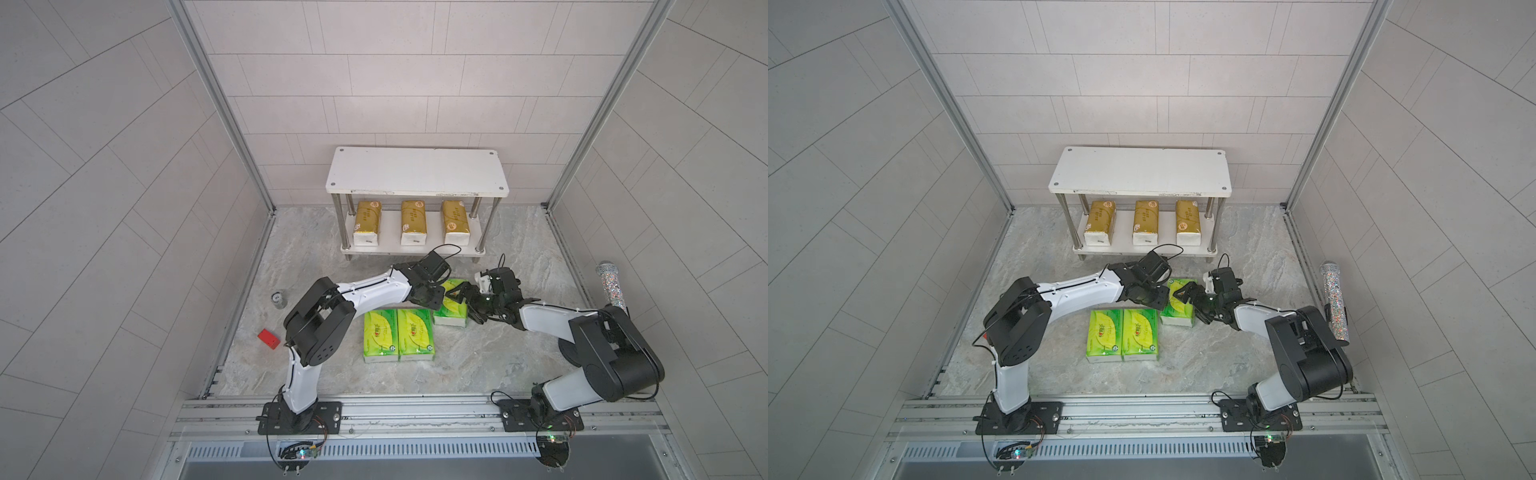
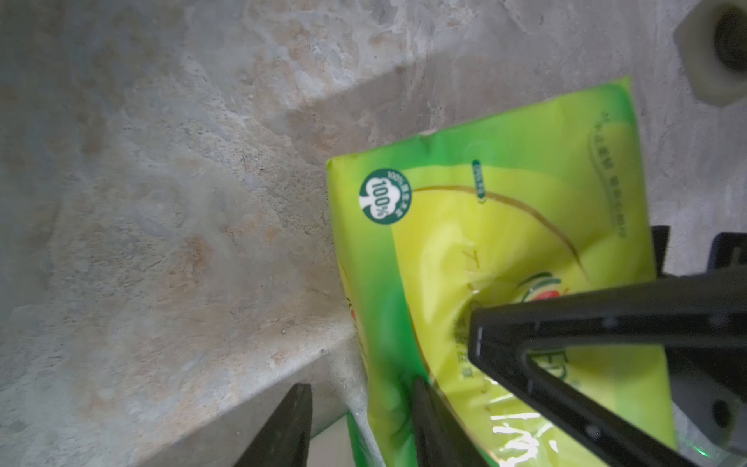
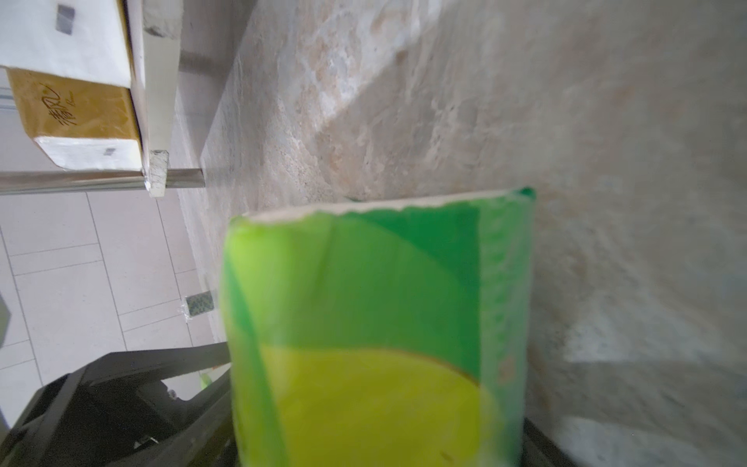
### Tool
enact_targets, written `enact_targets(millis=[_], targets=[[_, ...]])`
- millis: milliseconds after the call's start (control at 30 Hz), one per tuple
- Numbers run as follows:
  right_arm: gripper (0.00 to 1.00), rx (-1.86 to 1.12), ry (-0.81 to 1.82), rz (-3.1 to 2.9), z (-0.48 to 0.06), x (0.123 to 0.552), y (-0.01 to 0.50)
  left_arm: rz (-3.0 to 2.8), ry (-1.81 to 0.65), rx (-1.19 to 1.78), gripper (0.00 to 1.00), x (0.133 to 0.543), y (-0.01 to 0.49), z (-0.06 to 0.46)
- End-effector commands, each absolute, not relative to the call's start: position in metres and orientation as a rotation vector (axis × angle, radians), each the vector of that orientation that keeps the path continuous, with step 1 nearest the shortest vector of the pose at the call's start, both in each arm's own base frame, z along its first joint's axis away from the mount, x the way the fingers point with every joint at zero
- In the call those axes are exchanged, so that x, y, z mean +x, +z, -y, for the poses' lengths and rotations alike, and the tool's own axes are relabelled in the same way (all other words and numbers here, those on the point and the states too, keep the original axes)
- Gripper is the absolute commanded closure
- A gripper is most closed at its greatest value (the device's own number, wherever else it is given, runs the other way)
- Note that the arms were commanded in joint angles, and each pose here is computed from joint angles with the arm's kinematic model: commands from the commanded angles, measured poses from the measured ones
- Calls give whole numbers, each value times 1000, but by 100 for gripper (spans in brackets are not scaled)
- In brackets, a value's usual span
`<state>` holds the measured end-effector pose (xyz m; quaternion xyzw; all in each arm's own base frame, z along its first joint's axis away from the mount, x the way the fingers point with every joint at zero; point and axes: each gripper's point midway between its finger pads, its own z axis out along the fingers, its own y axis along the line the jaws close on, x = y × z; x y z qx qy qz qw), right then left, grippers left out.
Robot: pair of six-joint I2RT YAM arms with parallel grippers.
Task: Place the tissue boxes on the shelf by color
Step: Pick up the box of tissues from the center of the board.
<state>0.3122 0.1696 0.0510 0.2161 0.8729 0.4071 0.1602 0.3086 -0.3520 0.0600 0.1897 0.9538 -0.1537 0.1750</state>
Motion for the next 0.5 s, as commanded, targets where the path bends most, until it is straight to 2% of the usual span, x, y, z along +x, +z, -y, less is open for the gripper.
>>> enact_targets(millis=[0,267,467], targets=[[16,642,1196,-2486,-173,310,48,-2833,-250,554,53,297,12,321],[28,619,1221,-2429,-174,315,68,-2803,-275,569,51,299,27,325],[31,606,1214,-2426,-174,315,76,-2770,-287,565,47,303,45,326]])
